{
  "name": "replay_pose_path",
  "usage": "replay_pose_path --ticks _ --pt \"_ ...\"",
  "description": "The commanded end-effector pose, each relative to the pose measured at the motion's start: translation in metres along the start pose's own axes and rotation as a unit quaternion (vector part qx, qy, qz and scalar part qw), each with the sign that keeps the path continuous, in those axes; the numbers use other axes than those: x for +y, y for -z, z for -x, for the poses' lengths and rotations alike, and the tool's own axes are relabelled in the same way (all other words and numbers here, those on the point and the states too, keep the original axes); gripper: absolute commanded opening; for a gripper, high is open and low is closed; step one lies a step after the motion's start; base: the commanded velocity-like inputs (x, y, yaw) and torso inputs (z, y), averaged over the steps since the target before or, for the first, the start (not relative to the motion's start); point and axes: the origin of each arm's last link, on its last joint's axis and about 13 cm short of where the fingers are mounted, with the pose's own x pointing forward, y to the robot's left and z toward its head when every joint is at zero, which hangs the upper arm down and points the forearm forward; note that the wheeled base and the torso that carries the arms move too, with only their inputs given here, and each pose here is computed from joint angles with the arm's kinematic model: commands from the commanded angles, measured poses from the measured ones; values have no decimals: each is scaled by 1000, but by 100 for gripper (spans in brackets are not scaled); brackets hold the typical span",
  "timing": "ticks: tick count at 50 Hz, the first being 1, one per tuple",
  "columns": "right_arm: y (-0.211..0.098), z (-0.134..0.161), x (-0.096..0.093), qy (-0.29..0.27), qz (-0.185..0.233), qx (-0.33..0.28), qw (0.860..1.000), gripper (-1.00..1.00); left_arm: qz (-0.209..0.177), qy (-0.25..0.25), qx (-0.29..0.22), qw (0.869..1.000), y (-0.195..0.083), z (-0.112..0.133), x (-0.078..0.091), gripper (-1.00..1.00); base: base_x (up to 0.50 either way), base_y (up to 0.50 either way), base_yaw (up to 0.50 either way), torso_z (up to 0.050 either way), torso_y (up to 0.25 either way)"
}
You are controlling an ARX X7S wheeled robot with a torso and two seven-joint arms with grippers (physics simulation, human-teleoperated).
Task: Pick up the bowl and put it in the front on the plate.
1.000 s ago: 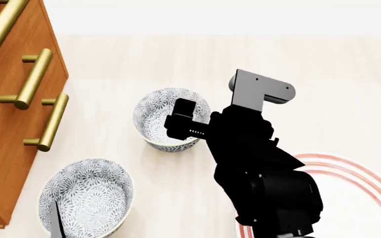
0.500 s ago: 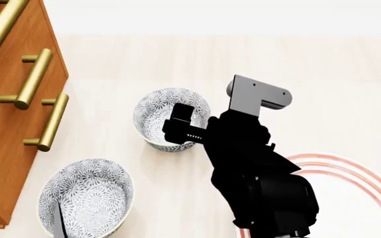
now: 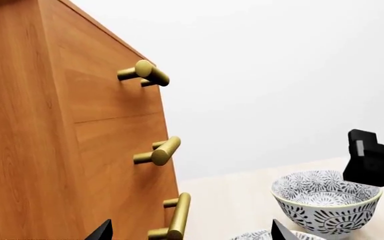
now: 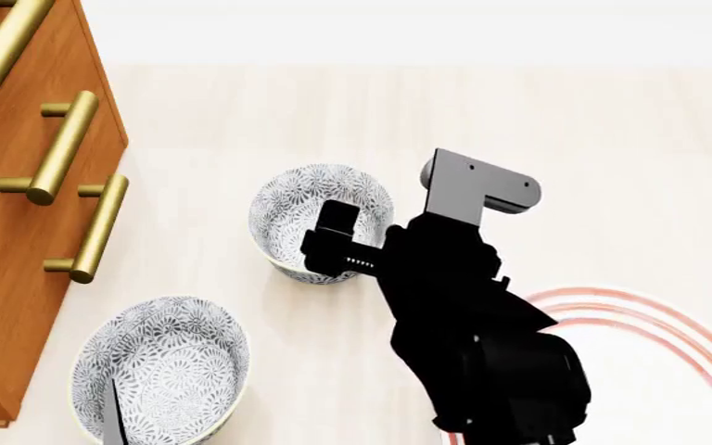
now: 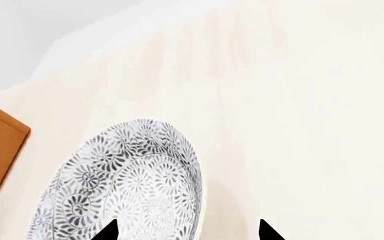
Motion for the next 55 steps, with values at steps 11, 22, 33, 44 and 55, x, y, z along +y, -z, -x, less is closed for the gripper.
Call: replay_pose_path --ticks 11,22,33,44,55 --pt "4 -5 4 -14 -21 2 1000 100 -6 0 0 1000 1 -2 0 100 0 0 0 0 0" --pt "6 -8 3 -12 -29 6 1000 100 -7 2 2 1000 2 -2 0 100 0 0 0 0 0" --pt "9 -11 1 -10 -31 10 999 100 -9 4 5 1000 3 -1 0 100 0 0 0 0 0" --pt "9 -10 1 -12 -31 6 999 -100 -11 5 6 1000 2 -1 -1 100 0 0 0 0 0" --pt "11 -9 2 -14 -30 7 999 -100 -12 6 9 1000 3 -1 -1 100 0 0 0 0 0"
